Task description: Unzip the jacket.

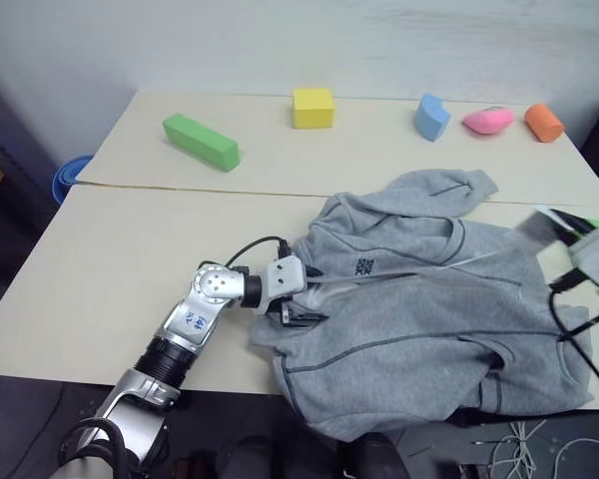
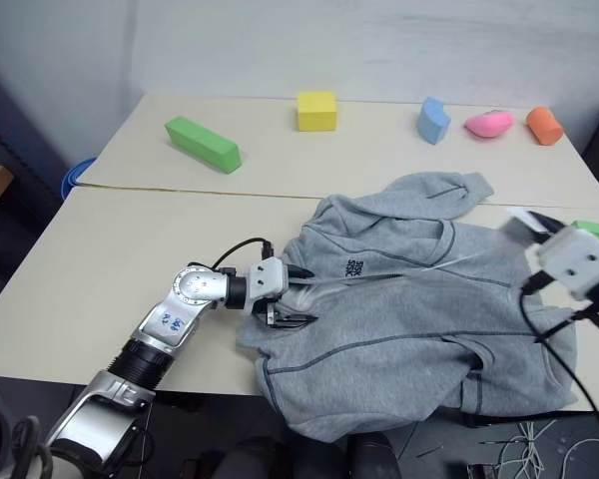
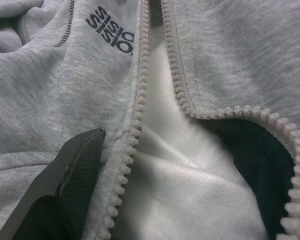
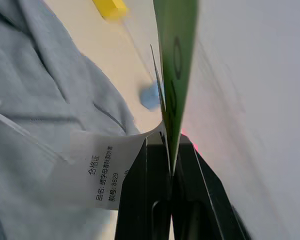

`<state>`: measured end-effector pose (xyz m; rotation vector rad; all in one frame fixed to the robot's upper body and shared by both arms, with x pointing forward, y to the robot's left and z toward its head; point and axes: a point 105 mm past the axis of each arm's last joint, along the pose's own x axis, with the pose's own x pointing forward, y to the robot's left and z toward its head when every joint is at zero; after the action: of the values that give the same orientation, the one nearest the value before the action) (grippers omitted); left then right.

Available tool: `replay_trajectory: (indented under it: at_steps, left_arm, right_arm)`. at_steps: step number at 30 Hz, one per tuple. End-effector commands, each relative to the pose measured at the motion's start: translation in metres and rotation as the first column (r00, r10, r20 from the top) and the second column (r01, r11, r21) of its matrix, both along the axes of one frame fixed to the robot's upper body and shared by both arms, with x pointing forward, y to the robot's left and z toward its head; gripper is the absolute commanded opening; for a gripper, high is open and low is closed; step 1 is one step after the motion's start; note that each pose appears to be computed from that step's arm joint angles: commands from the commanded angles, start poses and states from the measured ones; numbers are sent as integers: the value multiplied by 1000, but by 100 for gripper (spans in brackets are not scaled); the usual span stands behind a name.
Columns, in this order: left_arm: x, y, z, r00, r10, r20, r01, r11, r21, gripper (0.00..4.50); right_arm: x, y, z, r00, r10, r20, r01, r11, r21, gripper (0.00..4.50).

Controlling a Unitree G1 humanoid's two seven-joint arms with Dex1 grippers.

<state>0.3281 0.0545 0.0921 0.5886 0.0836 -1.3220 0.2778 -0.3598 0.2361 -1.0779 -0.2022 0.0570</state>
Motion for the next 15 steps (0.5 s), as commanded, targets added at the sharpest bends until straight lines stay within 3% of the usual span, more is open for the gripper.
replay_trajectory:
  at_steps: [1,7,15]
  left_arm:
    - [-8,63,-84,967,202,-157,-142,934,327,450]
    - [-7,88,-93,944,287,-160,-212,904,371,450]
    - [-5,105,-100,931,336,-141,-255,876,409,450]
  right_arm:
    - [-19,-45,26,982,-155,104,157,987,-18,8]
    - [-35,-92,32,953,-293,75,298,953,-59,8]
    - [-39,-119,42,921,-387,43,388,905,-172,8]
